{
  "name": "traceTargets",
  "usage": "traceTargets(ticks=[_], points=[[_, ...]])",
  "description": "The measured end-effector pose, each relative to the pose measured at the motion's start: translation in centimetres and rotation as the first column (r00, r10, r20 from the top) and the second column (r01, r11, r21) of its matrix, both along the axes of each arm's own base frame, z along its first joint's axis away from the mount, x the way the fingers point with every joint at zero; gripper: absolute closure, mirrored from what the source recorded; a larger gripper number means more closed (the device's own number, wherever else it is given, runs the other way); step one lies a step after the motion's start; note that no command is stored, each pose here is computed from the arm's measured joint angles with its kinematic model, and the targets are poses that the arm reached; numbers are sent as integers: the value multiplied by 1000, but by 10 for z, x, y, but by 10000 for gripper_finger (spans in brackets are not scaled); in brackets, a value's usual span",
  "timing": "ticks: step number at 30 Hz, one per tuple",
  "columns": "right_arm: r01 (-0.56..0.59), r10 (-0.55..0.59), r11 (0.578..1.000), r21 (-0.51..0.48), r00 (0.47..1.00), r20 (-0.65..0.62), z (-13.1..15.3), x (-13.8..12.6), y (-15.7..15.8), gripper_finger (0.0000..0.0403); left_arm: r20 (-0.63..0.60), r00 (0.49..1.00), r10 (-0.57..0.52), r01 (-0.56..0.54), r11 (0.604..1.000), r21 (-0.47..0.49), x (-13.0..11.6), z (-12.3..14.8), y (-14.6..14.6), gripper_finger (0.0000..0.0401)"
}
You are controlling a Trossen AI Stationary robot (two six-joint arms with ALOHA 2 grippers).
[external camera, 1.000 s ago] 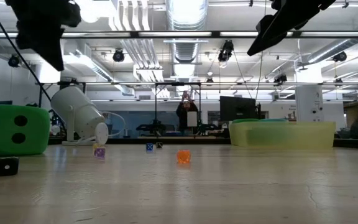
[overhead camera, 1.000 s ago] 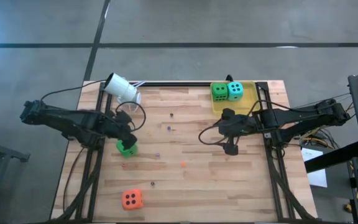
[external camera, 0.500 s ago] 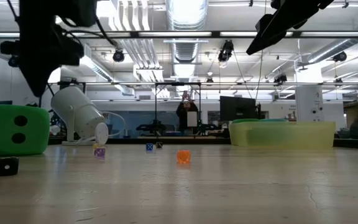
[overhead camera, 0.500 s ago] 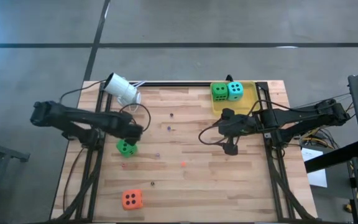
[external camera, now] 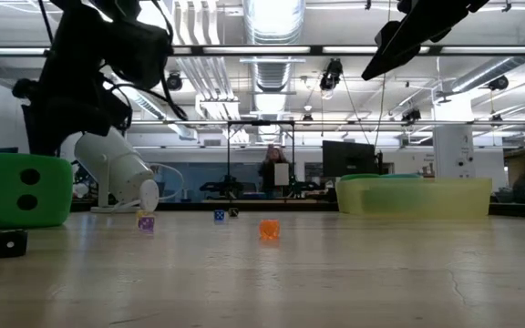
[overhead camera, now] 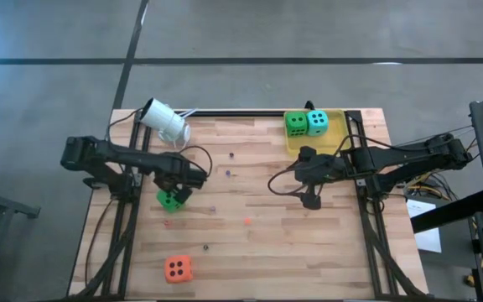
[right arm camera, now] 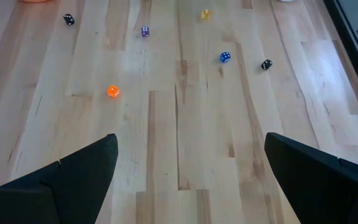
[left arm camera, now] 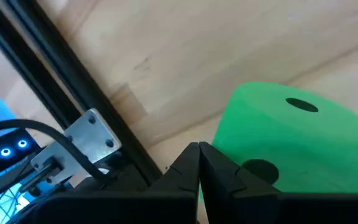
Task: Pick & Place Dice
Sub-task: Put the large green dice into the yellow transparent bin
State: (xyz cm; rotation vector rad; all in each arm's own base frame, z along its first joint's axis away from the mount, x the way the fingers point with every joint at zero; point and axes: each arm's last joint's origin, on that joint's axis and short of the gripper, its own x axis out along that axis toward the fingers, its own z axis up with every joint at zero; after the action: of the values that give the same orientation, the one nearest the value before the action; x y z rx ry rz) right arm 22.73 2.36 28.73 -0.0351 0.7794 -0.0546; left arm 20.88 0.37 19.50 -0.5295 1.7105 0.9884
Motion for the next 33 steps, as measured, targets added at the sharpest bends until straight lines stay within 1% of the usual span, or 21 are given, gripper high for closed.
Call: traceTargets(ticks=[3,8,11,14,16,19,23,26,27,30,33], points=[[0,0,1000,0,1000,-1,0,0,0,3,53,998,-21,23,999,-42,4,-1,-1,389],[0,0,1000,0,1000,1,0,0,0,3,197,980,-36,59,992,-112,17,-3,-3,389],[0,0,1000,0,1000,3,0,0,0,3,289,955,-70,112,985,-132,26,-4,-4,389],[0,0,1000,0,1000,3,0,0,0,3,314,945,-97,145,980,-134,30,0,-4,389],[0,0,1000,0,1000,3,0,0,0,3,294,950,-103,144,982,-124,30,3,-3,389],[0,0,1000,0,1000,2,0,0,0,3,217,972,-93,118,988,-104,23,11,-3,389],[0,0,1000,0,1000,2,0,0,0,3,79,997,-17,22,998,-65,7,16,-2,389],[0,0,1000,0,1000,2,0,0,0,3,-16,999,42,-43,998,-39,-4,16,-4,389],[0,0,1000,0,1000,2,0,0,0,3,-27,998,52,-53,998,-35,-5,14,-4,389],[0,0,1000,0,1000,2,0,0,0,3,-49,996,70,-74,995,-71,-10,7,-9,389],[0,0,1000,0,1000,2,0,0,0,3,-27,996,87,-90,987,-135,-10,-2,-15,389]])
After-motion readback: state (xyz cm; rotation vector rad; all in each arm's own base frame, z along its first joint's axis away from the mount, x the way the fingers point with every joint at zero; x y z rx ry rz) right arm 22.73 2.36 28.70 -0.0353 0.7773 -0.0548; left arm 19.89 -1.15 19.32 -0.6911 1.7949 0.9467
